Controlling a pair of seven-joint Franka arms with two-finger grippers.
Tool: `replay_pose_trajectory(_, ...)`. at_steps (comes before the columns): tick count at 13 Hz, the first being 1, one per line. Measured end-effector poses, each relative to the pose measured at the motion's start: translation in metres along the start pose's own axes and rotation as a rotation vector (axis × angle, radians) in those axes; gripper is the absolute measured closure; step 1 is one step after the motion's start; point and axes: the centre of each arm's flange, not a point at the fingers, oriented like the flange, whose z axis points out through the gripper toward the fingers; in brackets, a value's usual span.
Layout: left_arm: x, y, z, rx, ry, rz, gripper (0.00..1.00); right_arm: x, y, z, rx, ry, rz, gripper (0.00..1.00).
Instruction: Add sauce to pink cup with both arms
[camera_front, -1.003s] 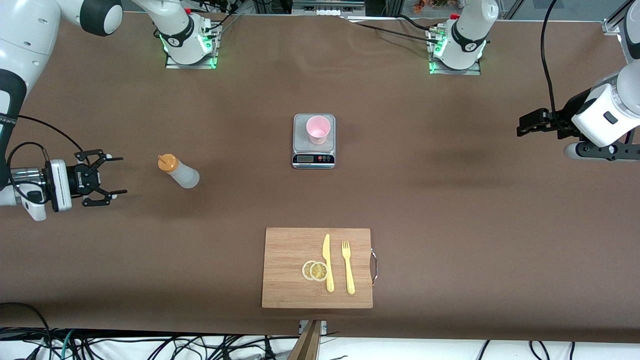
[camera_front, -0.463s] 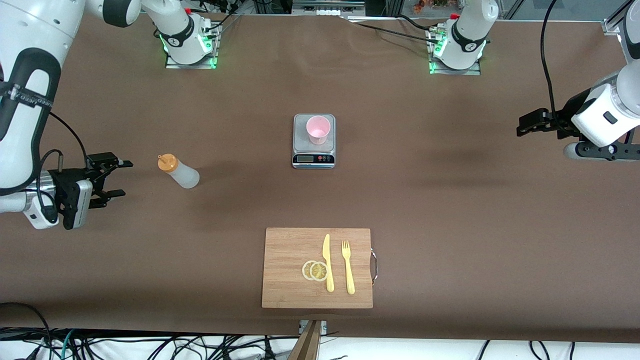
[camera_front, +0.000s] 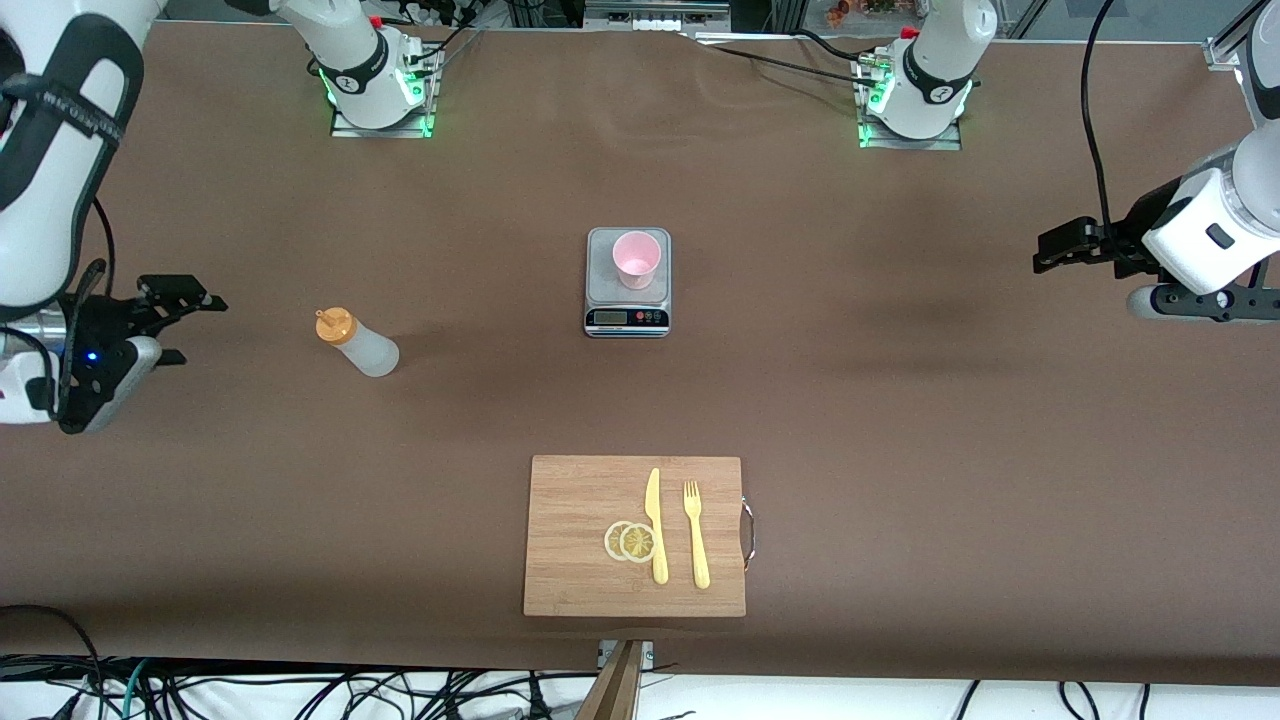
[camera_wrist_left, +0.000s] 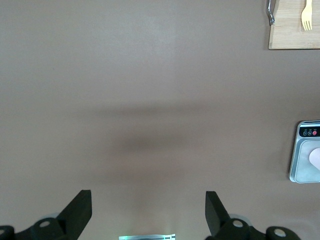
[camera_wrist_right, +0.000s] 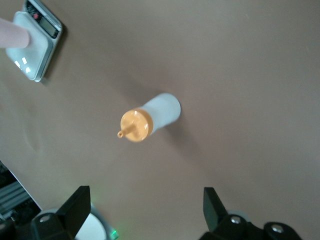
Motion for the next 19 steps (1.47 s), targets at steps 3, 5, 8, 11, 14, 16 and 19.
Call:
replay_pose_trajectory(3, 0.000, 0.000, 0.000, 0.000, -0.001, 0.000, 0.00, -0.007, -0.031, -0.019, -0.090, -0.065, 0.145, 0.00)
replay_pose_trajectory(5, 0.000, 0.000, 0.001, 0.000, -0.001, 0.000, 0.00, -0.009, -0.045, -0.023, -0.135, -0.072, 0.237, 0.00)
replay_pose_trajectory(8, 0.001, 0.000, 0.001, 0.000, -0.002, 0.000, 0.00, -0.021, -0.053, -0.020, -0.193, -0.011, 0.379, 0.00)
replay_pose_trajectory(11, 0.001, 0.000, 0.001, 0.000, -0.002, 0.000, 0.00, -0.040, -0.083, -0.019, -0.210, 0.054, 0.538, 0.00)
replay_pose_trajectory(14, 0.001, 0.000, -0.001, 0.000, 0.004, 0.000, 0.00, -0.069, -0.096, -0.006, -0.215, 0.109, 0.654, 0.00)
replay_pose_trajectory(16, 0.002, 0.000, -0.003, -0.001, 0.009, 0.000, 0.00, -0.077, -0.091, -0.002, -0.230, 0.162, 0.678, 0.00)
replay_pose_trajectory(19, 0.002, 0.000, -0.003, -0.001, 0.008, 0.000, 0.00, -0.085, -0.080, -0.019, -0.268, 0.269, 0.697, 0.00)
